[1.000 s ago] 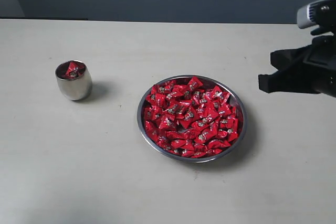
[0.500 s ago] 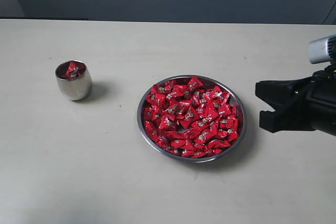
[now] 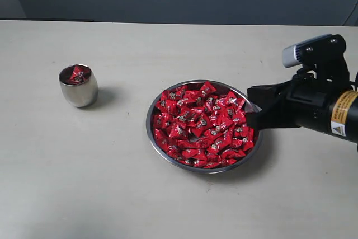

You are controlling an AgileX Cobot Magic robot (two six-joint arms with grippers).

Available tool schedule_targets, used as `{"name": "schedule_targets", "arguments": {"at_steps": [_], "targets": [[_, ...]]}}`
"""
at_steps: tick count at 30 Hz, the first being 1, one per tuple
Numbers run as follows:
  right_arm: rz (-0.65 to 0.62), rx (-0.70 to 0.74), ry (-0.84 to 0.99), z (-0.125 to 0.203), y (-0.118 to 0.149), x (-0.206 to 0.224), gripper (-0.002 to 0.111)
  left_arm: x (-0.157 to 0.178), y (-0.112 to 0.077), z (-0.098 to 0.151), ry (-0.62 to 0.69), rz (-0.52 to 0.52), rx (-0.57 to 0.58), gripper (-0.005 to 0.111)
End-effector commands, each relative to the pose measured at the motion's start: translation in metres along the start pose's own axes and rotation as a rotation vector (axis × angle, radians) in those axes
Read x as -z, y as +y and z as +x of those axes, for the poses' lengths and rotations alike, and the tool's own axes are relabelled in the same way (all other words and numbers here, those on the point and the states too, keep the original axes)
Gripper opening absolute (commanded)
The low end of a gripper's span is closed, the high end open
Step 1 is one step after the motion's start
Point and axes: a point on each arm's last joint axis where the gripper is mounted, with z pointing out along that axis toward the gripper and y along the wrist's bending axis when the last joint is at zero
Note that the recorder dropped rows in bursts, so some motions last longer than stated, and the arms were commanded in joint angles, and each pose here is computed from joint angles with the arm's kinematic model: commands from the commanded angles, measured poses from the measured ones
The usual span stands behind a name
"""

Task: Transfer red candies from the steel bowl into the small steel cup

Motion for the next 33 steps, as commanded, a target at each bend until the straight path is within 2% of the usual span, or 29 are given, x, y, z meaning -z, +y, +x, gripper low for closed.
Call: {"name": "schedule_targets", "arguments": {"at_steps": [1, 7, 14, 21, 24, 33], "targets": [[-0.012, 0.005, 0.020, 0.000, -0.006, -0.024, -0.001, 0.000, 0.000, 0.001, 0.000, -0.001, 0.000, 0.000], [-0.093, -0.051, 0.085, 0.022, -0.010, -0.065, -0.001, 0.000, 0.000, 0.001, 0.000, -0.001, 0.000, 0.000], [-0.134, -0.085, 0.121, 0.017, -0.011, -0.084, -0.001, 0.000, 0.000, 0.001, 0.000, -0.001, 0.000, 0.000], [-0.116, -0.112, 0.179, 0.014, -0.015, -0.096, -0.001, 0.000, 0.000, 0.001, 0.000, -0.001, 0.000, 0.000], [-0.061, -0.142, 0.210, 0.013, -0.020, -0.098, -0.001, 0.000, 0.000, 0.001, 0.000, -0.001, 0.000, 0.000], [-0.031, -0.219, 0.352, 0.030, -0.023, -0.101, -0.001, 0.000, 0.000, 0.001, 0.000, -0.001, 0.000, 0.000]]}}
